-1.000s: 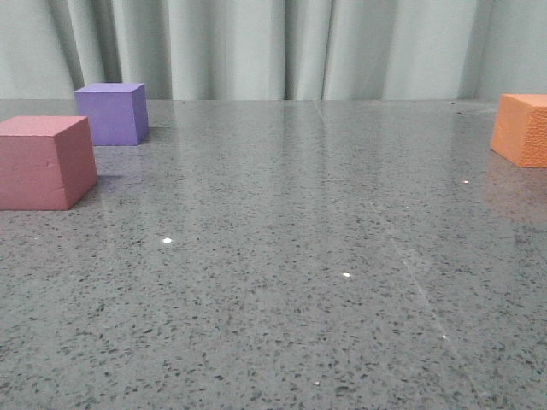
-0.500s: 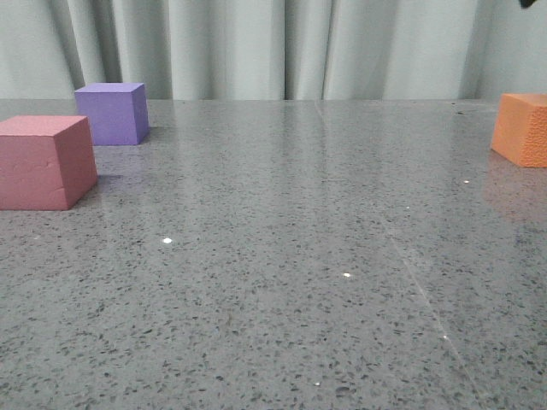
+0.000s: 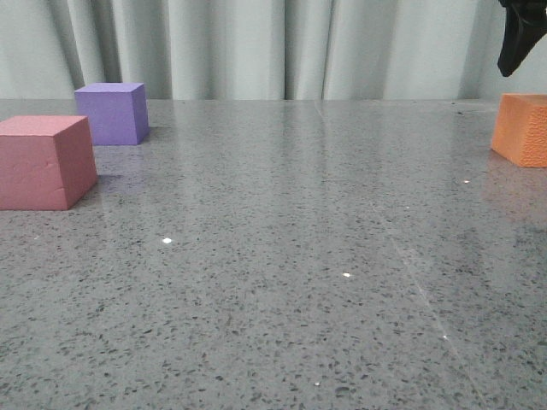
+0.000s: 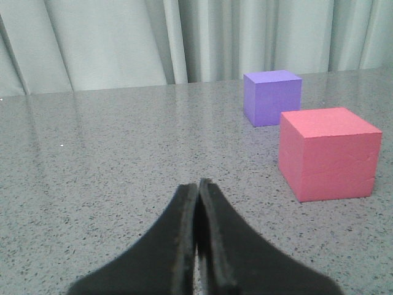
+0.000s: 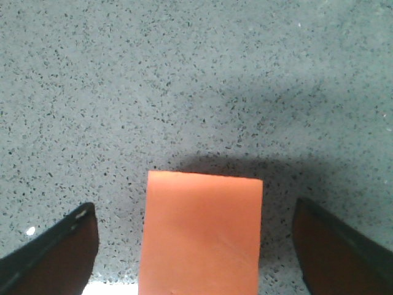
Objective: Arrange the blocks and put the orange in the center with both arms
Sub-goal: 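Lower the right gripper over the orange cube and close on it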
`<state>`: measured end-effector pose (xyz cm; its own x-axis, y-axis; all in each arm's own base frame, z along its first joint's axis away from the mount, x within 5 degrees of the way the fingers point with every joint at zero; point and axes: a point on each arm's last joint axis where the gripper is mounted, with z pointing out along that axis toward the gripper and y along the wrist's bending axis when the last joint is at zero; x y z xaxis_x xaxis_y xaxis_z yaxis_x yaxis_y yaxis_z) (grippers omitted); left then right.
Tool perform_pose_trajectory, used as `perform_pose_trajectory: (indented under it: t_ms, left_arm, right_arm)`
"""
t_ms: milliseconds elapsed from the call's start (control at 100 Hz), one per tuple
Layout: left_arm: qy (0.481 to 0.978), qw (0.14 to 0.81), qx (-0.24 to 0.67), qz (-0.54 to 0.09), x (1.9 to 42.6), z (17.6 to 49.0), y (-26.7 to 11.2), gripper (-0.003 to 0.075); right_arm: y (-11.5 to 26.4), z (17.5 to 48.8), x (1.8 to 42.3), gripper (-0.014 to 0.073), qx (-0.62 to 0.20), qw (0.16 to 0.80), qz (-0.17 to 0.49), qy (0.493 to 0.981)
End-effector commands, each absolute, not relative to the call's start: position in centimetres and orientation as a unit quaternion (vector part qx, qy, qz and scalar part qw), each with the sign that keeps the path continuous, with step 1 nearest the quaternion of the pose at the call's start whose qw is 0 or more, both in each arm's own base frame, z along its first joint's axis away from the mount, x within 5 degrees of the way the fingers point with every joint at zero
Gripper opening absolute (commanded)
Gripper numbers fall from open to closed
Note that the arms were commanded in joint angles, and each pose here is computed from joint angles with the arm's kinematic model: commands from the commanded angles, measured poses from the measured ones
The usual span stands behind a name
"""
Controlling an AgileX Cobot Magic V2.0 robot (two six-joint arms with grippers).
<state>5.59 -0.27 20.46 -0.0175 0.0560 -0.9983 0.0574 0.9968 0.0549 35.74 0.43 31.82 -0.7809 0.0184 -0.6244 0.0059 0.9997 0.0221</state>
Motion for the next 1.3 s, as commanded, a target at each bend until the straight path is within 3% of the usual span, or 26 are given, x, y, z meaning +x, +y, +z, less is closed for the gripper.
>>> perform_pose_trajectory:
  t_ms: [0, 1000, 1100, 1290]
  left_arm:
    - [0.692, 0.721, 0.038, -0.006, 5.6, 19.5, -0.3, -0.0019]
    - [0.692, 0.721, 0.038, -0.006, 5.6, 19.5, -0.3, -0.0019]
    - [0.692, 0.721, 0.038, -0.006, 5.6, 19.5, -0.3, -0.0019]
    - [0.692, 0.721, 0.038, -0.006, 5.6, 19.5, -0.3, -0.0019]
  right_arm:
    - [0.2, 34.7, 35.4, 0.0634, 0.002, 0.386, 0.002, 0.923]
    - [0.2, 29.2, 38.1, 0.0631, 0.011, 0.308, 0.005, 0.951]
    - [0.2, 29.1, 38.1, 0.056, 0.013, 0.306, 0.006, 0.952]
    - [0.2, 29.1, 38.1, 0.0301, 0.013, 0.306, 0.006, 0.952]
